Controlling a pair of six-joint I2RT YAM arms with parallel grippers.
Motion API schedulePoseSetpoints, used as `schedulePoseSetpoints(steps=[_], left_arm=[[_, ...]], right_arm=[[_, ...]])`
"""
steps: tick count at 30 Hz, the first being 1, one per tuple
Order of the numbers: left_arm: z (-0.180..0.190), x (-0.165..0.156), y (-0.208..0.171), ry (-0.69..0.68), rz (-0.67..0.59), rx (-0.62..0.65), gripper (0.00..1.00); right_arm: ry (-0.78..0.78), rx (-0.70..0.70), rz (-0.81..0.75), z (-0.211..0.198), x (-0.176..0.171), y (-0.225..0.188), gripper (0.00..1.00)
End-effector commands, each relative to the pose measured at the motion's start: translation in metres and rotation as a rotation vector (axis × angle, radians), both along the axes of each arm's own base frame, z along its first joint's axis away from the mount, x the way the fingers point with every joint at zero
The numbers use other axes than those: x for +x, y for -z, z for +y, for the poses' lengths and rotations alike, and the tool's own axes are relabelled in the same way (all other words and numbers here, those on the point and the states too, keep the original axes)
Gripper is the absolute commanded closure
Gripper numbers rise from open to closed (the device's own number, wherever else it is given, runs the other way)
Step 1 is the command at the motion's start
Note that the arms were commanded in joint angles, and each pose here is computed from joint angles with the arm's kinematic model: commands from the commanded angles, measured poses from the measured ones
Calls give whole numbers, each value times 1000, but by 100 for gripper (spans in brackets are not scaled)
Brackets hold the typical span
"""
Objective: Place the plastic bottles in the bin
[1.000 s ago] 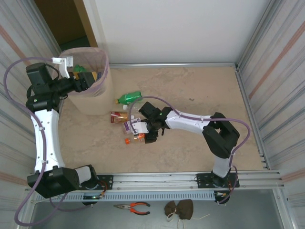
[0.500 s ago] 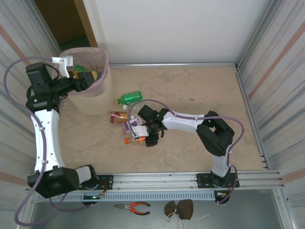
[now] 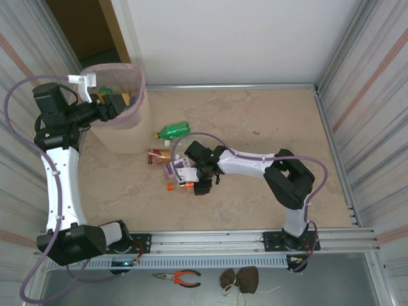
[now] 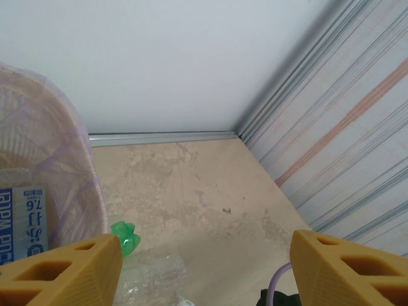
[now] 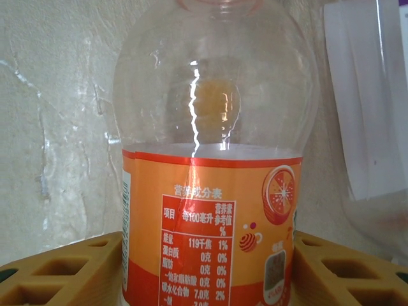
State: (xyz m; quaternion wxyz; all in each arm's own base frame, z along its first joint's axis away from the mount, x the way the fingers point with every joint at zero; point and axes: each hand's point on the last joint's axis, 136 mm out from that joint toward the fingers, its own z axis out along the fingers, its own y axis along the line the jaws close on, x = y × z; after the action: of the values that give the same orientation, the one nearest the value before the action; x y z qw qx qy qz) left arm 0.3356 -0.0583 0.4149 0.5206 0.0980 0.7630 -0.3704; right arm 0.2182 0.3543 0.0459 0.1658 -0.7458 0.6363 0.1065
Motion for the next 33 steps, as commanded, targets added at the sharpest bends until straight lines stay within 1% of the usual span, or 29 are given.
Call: schedulePoseSetpoints(steps=[1,5,11,16,21,23,27,29,33], left_arm=[[-9,-19,-36,42,-112,-5,30],[-15,-27,-48,66,-158,-11,30],[-31,-38,-60,118,-225,-9,30],[-59,-50,-65,218,-263,1,30],[-91,-63,-64,326,-289,27,29],[-100,-62,-60,333,-278,33,29],[-119,-57,-47,350,-216,27,28],[-126,-55,-42,352,-180,12,28],[-143,-59,-37,398,-155,-24,29]], right_arm=[[69,97,-3,3,-4,-36,49],[150,248,24,8,-6,-76,52],[275,503,56,14,-2,-144,52],[340,678,35,10,4,-195,52],[391,837,-27,-1,12,-242,53],[398,892,-52,-5,13,-259,53],[398,979,-121,-12,15,-290,53],[398,1012,-146,-14,15,-301,53],[408,1051,-174,-17,17,-316,52]])
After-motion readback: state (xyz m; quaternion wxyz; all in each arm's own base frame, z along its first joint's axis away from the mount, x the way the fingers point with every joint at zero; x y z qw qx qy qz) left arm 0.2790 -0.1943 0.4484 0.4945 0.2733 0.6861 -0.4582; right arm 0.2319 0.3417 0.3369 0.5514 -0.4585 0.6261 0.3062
